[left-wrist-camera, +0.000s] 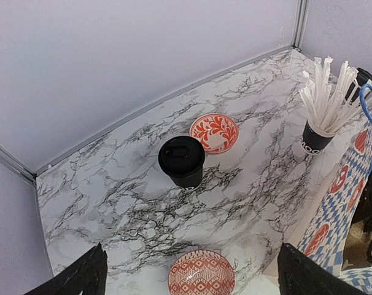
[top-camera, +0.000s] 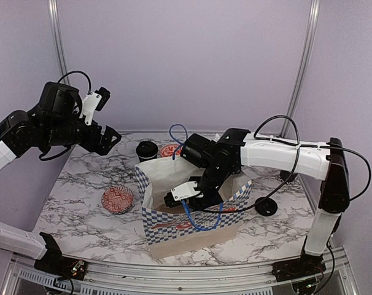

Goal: Pack the takeout coffee

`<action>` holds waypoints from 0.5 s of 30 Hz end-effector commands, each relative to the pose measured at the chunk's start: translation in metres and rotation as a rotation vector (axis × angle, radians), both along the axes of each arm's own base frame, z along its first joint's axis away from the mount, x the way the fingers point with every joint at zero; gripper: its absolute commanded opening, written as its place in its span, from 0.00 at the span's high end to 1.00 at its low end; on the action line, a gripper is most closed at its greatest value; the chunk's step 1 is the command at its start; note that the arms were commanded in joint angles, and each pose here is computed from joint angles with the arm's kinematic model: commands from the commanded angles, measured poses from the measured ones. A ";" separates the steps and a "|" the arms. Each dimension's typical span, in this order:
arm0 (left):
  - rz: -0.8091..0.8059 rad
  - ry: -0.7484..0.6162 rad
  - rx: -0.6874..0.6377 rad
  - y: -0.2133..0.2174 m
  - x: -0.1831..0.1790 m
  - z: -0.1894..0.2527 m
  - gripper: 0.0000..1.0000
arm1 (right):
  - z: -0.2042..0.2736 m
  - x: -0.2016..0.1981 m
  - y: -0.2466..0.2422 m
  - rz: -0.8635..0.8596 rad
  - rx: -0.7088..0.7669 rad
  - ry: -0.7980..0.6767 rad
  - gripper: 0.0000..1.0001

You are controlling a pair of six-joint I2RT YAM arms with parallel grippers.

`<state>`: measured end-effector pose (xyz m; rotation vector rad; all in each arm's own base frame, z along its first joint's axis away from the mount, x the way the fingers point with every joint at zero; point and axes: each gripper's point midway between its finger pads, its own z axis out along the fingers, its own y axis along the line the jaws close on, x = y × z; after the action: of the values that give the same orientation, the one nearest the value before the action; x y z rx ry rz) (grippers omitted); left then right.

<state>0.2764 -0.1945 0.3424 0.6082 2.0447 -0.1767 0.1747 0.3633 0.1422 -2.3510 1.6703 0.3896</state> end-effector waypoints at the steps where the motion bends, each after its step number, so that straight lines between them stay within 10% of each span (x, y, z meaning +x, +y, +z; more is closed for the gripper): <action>1: 0.031 -0.011 -0.028 0.006 0.000 -0.001 0.02 | -0.015 -0.004 -0.002 -0.014 -0.043 0.036 0.69; 15: 0.048 0.040 0.008 0.005 0.008 -0.027 0.01 | -0.005 -0.016 0.000 -0.026 0.008 0.072 0.40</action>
<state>0.2773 -0.1872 0.3195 0.5811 2.0944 -0.1508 0.1643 0.3552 0.1087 -2.3946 1.7809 0.4172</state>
